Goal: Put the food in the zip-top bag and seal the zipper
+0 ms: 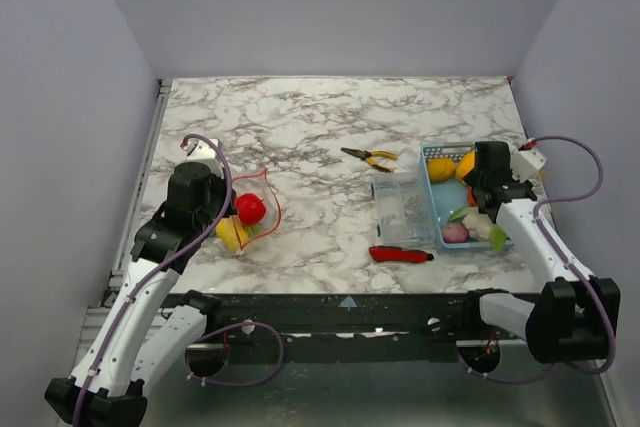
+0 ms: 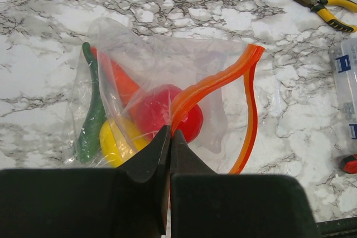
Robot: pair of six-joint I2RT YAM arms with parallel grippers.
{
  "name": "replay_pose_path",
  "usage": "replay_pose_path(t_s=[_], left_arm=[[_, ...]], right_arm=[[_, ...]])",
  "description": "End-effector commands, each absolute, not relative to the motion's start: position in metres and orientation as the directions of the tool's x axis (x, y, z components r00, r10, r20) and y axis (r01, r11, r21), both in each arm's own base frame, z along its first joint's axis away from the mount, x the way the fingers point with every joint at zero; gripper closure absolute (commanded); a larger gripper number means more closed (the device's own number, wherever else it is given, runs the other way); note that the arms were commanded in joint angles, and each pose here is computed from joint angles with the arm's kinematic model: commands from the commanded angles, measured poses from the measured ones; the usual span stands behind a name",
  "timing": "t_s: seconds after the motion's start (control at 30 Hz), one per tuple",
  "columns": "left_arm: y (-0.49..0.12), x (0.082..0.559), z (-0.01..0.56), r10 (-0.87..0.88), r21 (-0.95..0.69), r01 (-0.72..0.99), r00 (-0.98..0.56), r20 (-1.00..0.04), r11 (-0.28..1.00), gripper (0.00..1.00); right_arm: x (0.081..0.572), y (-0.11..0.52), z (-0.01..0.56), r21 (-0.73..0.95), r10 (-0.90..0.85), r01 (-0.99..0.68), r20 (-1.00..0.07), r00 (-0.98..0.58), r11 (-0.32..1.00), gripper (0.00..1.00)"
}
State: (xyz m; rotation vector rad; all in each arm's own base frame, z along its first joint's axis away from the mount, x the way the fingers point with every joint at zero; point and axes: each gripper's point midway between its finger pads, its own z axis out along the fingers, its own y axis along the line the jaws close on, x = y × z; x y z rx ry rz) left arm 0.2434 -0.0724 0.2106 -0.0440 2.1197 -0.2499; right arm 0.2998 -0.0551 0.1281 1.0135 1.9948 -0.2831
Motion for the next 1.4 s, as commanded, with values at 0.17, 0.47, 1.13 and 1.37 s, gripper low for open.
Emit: replay_pose_path(t_s=[0.17, 0.47, 1.13, 1.37], left_arm=[[-0.076, 0.243, 0.224, -0.137, -0.212, 0.095, -0.503, -0.853, 0.973, 1.0], [-0.077, 0.244, 0.222, -0.135, -0.212, 0.096, -0.509, -0.85, 0.973, 1.0], [-0.077, 0.242, 0.224, -0.135, -0.215, 0.104, -0.504, -0.853, 0.971, 1.0], [-0.078, 0.242, 0.225, -0.138, -0.219, 0.106, -0.499, -0.855, 0.97, 1.0]], right_arm=[[0.321, -0.076, 0.112, 0.12, 0.527, 0.772, -0.794, -0.303, 0.625, 0.39], [0.332, -0.08, 0.103, 0.066, 0.501, 0.772, -0.795, -0.342, 0.632, 0.51], [0.338, -0.087, 0.089, -0.029, 0.466, 0.781, -0.789, -0.401, 0.623, 0.68], [0.334, -0.088, 0.1, -0.044, 0.457, 0.778, -0.787, -0.413, 0.627, 0.87]])
